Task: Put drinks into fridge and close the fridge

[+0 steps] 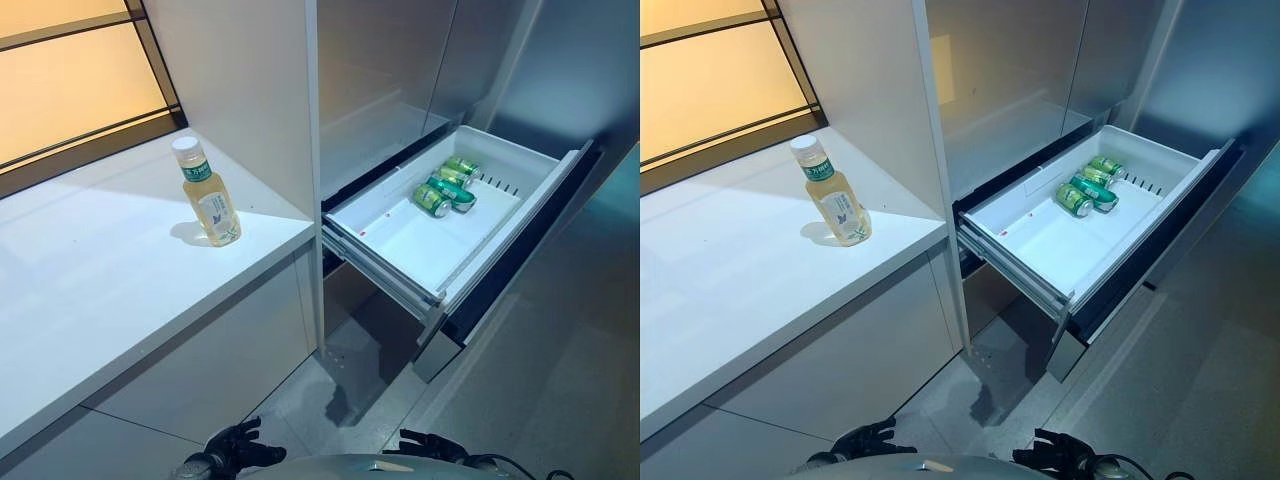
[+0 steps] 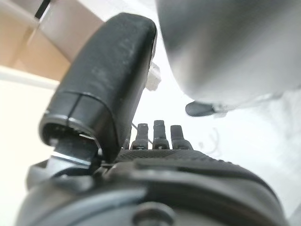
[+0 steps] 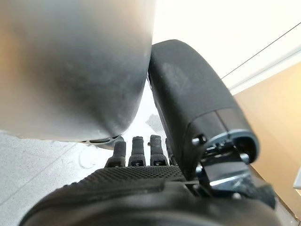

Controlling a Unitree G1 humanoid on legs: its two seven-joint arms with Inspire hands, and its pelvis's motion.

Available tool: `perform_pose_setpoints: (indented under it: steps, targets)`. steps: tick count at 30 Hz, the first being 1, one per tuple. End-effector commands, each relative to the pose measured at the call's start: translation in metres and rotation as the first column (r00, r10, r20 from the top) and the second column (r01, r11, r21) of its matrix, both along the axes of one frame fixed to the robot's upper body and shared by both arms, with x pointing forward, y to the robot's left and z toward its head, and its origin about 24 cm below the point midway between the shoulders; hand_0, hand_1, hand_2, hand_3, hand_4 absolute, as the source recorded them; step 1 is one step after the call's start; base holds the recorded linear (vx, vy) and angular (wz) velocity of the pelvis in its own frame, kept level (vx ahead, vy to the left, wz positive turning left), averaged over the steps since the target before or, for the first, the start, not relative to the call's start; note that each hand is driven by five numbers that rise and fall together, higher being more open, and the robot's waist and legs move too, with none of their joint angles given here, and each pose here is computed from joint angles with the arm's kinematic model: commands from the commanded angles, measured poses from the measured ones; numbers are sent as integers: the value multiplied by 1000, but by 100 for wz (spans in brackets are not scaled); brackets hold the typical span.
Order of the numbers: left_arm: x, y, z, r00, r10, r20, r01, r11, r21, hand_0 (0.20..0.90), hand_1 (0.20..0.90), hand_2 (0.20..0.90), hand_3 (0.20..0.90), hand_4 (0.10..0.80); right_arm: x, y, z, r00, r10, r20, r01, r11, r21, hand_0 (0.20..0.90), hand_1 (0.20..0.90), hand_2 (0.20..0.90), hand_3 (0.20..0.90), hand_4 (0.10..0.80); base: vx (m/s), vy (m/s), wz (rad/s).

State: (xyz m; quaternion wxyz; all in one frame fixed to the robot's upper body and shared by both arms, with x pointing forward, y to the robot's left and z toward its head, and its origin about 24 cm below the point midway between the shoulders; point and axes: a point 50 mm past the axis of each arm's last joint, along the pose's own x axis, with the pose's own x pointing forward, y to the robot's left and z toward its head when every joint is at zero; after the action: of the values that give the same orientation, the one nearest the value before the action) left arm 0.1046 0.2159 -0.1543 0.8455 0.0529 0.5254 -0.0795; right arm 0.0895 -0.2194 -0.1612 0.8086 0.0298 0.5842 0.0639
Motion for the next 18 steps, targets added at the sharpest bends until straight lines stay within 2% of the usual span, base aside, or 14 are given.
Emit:
perform_pose_setpoints:
  steps: [1,4,8,11,12,14,18]
  targets:
    - [50,-7,22,963,-200,180,205,979,-9,900,900,900,900,800,17,-2,6,998,53,38,-53,999,9,900,900,900,900,800,-52,45,-5]
    - [82,-9,48,898,-348,268,368,929,-29,900,900,900,900,800,26,-12,11,996,77,48,-77,997,-14,900,900,900,900,800,-44,49,-5]
    - [103,-5,77,828,-476,296,518,852,-80,900,900,900,900,800,28,-17,14,995,90,50,-89,996,-28,900,900,900,900,800,-21,41,-3]
    - [121,-3,108,753,-584,304,639,760,-121,900,900,900,900,800,24,-19,13,994,96,46,-95,995,-38,900,900,900,900,800,-1,37,-3]
    - [133,-7,133,709,-625,326,694,699,-169,900,900,900,900,800,20,-20,12,994,96,42,-95,995,-44,900,900,900,900,800,9,40,-3]
    - [142,-16,160,663,-645,381,744,625,-236,900,900,900,900,800,15,-20,10,995,94,38,-93,995,-48,900,900,900,900,800,16,24,-4]
    - [150,-47,220,548,-602,581,836,408,-367,900,900,900,900,800,5,-21,7,996,82,28,-80,995,-58,900,900,900,900,800,34,8,-1]
